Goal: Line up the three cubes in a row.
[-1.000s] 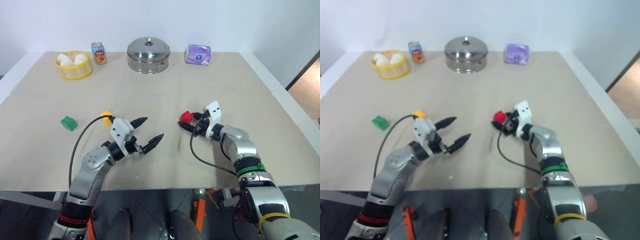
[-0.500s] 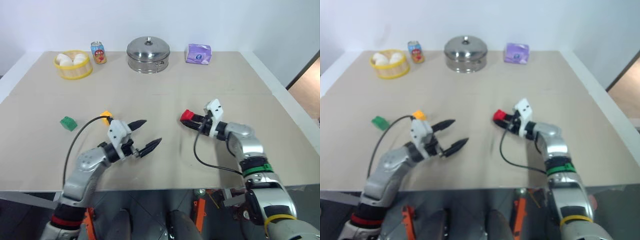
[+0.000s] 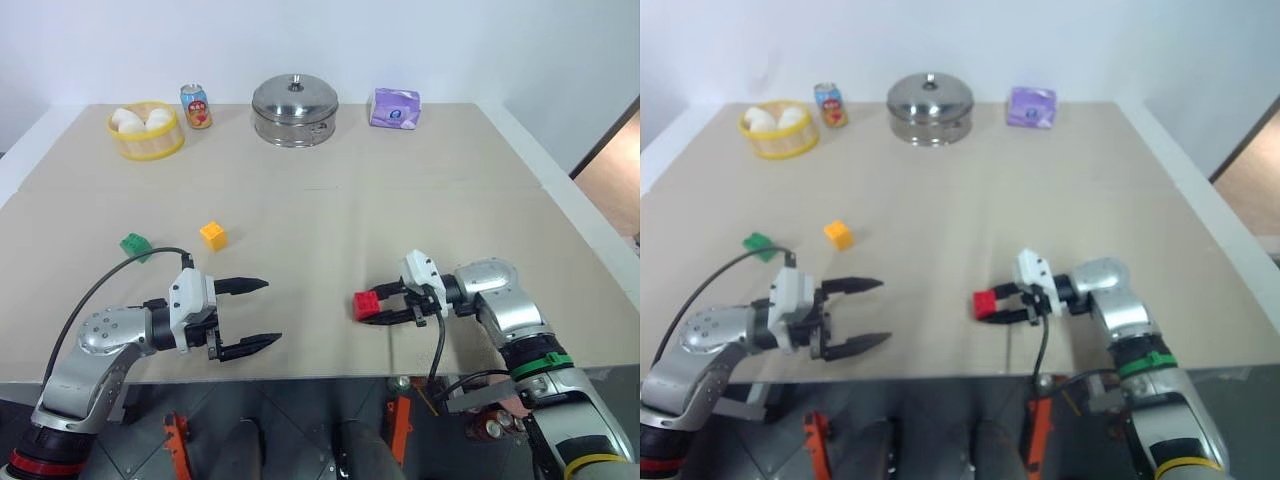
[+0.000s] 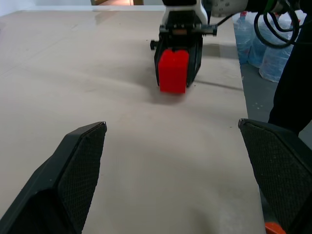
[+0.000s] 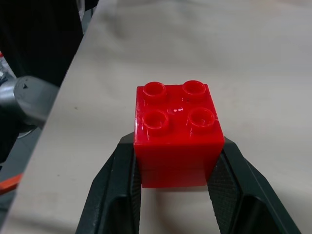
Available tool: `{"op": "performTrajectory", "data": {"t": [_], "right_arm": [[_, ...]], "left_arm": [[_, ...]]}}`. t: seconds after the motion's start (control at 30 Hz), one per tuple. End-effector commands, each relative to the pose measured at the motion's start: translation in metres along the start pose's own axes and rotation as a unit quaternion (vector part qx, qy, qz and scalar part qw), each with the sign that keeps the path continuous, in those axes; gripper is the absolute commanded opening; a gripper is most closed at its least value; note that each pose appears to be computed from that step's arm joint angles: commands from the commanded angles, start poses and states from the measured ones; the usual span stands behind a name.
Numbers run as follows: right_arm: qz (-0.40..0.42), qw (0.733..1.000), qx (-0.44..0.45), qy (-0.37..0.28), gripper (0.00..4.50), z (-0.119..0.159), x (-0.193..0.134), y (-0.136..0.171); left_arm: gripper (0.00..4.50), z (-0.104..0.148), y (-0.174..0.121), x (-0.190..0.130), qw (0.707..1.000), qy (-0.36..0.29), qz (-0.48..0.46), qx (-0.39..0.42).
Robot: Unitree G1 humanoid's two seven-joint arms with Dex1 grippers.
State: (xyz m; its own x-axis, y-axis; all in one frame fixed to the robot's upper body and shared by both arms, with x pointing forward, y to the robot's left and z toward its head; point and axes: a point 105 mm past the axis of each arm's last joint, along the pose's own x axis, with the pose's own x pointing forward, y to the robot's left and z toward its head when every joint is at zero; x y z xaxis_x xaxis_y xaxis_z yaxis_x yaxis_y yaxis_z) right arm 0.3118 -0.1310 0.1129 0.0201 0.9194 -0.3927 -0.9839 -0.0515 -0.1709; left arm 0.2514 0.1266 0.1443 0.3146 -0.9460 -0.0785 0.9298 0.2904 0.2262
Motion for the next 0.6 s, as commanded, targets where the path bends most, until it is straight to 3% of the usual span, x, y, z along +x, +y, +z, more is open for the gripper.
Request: {"op": "performTrajectory", "data": {"t": [0.03,0.2,0.33,0.4,0.47,0.5,0.6], "right_arm": [[0.005,1.0,-0.029,0.006,1.29,-0.006,0.005,-0.003],[0.008,0.999,-0.037,0.009,1.29,-0.01,0.006,-0.004],[0.012,0.999,-0.045,0.008,3.11,-0.011,0.007,-0.004],[0.016,0.999,-0.047,0.005,3.44,-0.009,0.007,-0.004],[0.018,0.999,-0.049,-0.005,4.05,-0.004,0.005,-0.004],[0.014,0.998,-0.051,-0.03,4.49,0.012,0.0,-0.006],[0.013,0.99,-0.069,-0.121,4.49,0.075,-0.017,-0.009]], "left_arm": [[4.5,0.009,-0.002,0.002,1.0,-0.015,0.004,0.02],[4.5,0.01,-0.002,0.004,1.0,-0.018,0.008,0.02],[4.5,0.01,-0.002,0.006,1.0,-0.02,0.01,0.021],[4.5,0.01,-0.002,0.006,1.0,-0.02,0.009,0.021],[4.5,0.01,-0.003,0.006,1.0,-0.02,0.01,0.022],[4.5,0.011,-0.002,0.005,0.999,-0.023,0.021,0.02],[4.5,0.024,0.013,-0.005,0.993,-0.052,0.104,-0.001]]}}
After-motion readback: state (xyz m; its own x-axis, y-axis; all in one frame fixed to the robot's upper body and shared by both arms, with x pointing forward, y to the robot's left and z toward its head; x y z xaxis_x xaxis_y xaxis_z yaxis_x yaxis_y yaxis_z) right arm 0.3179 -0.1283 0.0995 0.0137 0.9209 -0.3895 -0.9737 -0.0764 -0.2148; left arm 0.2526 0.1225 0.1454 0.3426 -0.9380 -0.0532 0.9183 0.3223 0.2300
